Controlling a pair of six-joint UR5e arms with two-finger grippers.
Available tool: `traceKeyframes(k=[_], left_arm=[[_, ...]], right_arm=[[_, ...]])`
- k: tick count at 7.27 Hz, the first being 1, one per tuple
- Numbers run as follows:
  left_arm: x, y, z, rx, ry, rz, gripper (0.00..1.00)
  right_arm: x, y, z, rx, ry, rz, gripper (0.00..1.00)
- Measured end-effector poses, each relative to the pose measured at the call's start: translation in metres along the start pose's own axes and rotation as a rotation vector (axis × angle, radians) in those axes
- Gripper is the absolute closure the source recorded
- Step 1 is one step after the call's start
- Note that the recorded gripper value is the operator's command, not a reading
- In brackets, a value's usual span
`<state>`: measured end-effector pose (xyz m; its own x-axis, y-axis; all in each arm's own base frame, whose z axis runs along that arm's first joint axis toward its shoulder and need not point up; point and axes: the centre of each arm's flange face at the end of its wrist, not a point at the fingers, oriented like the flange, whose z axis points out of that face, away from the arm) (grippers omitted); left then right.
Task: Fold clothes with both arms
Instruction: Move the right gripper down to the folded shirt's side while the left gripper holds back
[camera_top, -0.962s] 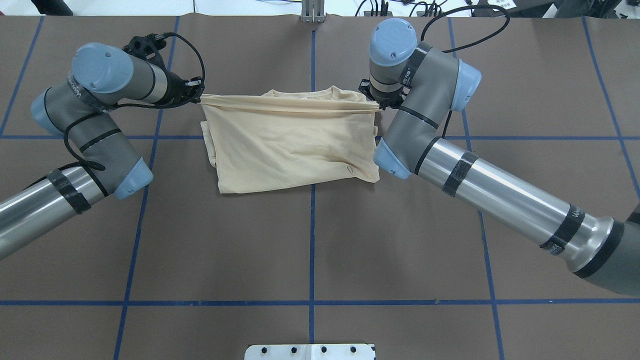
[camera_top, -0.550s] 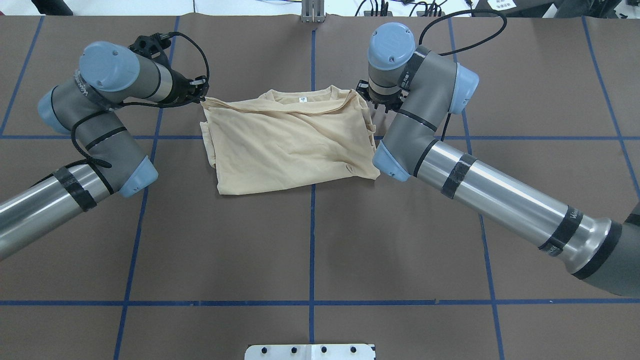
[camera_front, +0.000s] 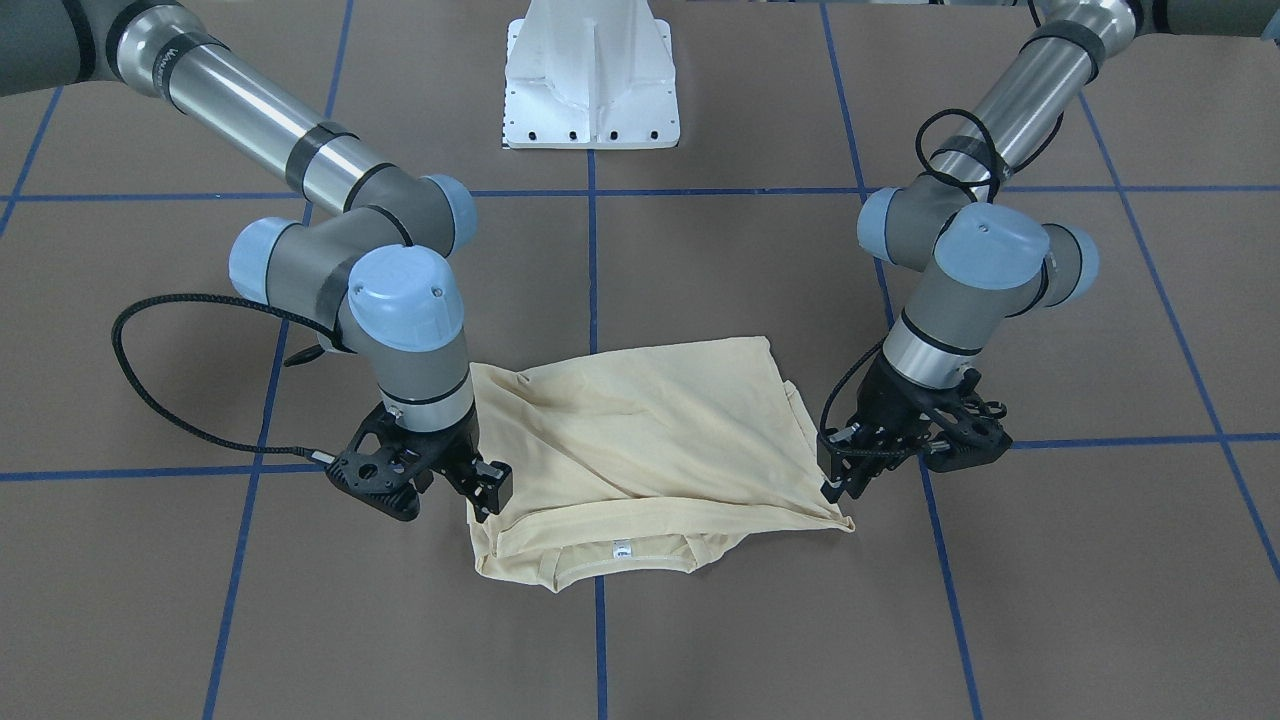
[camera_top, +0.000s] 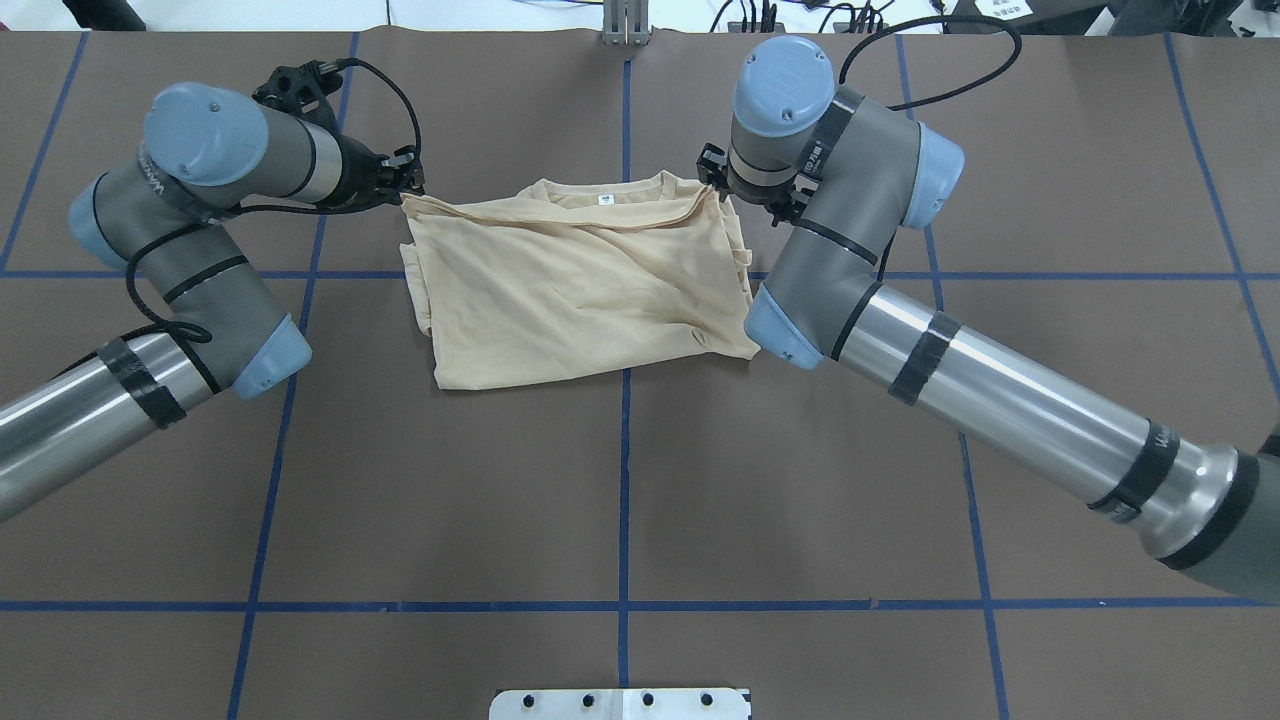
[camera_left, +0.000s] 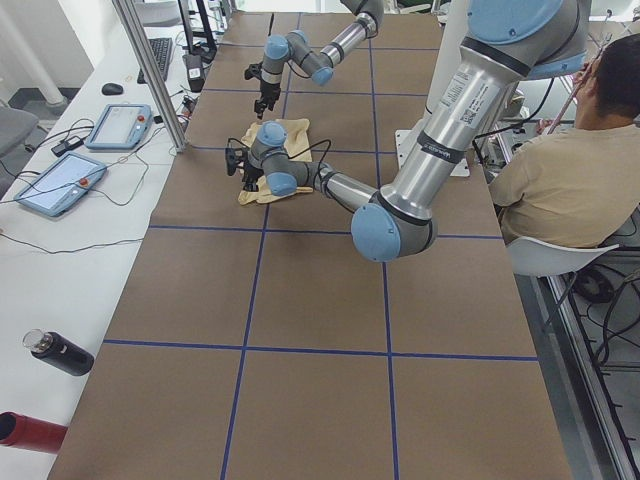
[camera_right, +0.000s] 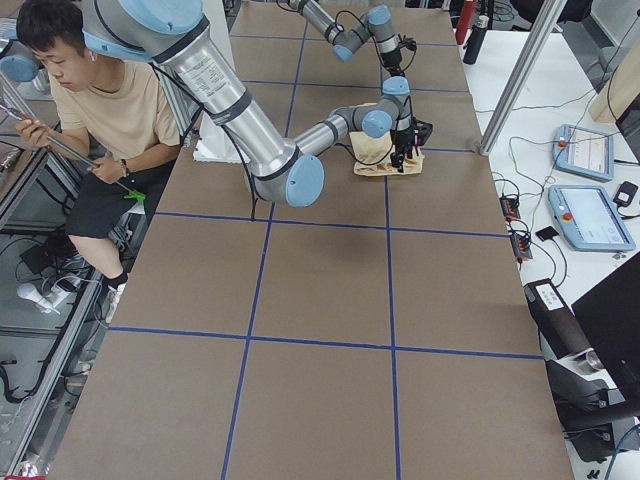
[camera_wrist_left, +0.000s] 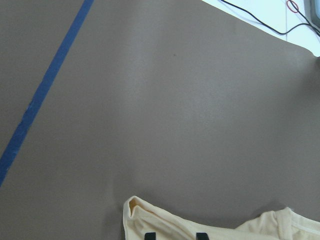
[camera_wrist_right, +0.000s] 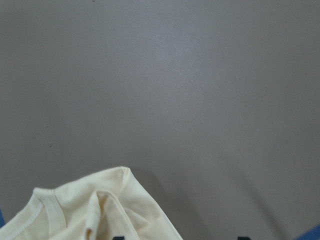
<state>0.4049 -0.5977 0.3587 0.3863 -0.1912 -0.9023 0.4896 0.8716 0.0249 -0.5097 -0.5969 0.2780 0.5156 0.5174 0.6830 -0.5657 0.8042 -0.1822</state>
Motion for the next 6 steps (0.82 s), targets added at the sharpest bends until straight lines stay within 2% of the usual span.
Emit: traceKeyframes(k=[1, 3, 6], left_arm=[[-0.010, 0.009, -0.019, -0.008, 0.020, 0.005, 0.61], [-0.025, 0.019, -0.038, -0.032, 0.033, 0.005, 0.61], [-0.033, 0.022, -0.038, -0.040, 0.023, 0.004, 0.61]], right_arm=[[0.029, 0.034, -0.010, 0.006, -0.035, 0.048, 0.14], [0.071, 0.106, -0.012, 0.065, -0.072, 0.083, 0.14], [0.095, 0.126, -0.009, 0.101, -0.074, 0.086, 0.14]])
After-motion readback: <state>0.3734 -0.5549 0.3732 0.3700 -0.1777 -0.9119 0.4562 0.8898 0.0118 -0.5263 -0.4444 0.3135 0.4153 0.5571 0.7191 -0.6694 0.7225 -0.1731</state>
